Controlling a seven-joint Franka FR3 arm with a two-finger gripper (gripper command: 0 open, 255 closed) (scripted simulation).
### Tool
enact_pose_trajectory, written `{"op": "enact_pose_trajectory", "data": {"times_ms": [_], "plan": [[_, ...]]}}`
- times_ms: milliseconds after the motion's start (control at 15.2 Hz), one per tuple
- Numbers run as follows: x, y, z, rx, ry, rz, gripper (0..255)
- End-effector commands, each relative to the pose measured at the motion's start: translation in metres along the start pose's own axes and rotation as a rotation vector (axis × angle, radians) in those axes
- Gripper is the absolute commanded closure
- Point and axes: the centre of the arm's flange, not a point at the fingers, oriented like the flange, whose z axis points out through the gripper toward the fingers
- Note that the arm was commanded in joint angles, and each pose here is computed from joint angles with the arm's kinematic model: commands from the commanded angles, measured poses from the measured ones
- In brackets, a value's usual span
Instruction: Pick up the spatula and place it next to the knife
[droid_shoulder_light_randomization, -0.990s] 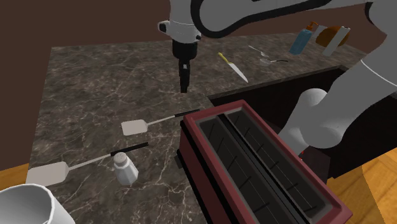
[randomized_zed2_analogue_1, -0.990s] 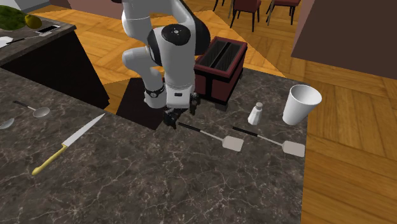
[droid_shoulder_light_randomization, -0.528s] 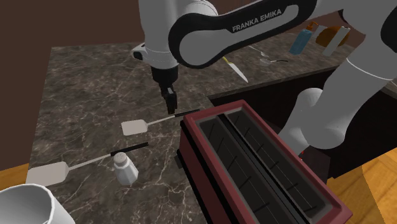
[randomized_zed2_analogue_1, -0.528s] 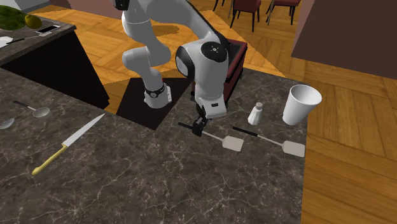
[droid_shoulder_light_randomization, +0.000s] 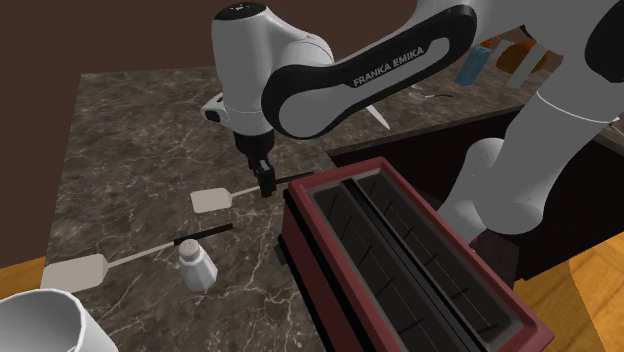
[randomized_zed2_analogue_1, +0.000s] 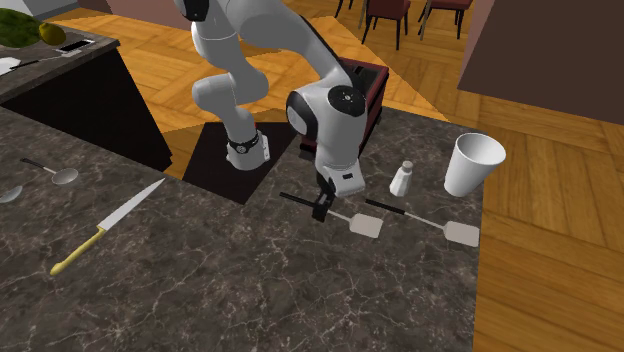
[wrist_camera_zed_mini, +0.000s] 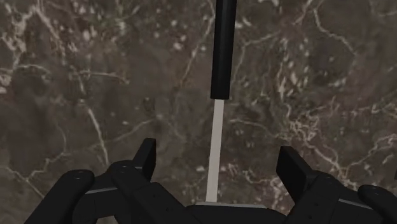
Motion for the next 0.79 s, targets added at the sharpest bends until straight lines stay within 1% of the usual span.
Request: {"op": "enact_pose_trajectory", "data": {"times_ms": [0, 462, 528, 726], "plan": [[-0.0006, -0.0006, 0.0083, 0.0, 0.0, 0.0, 0], [-0.0007, -0.0006, 0.0083, 0.0, 0.0, 0.0, 0], [-0.0007, -0.0006, 0.0083, 0.0, 0.0, 0.0, 255], [-0.0007, -0.0006, 0.0083, 0.0, 0.0, 0.0, 255]]}}
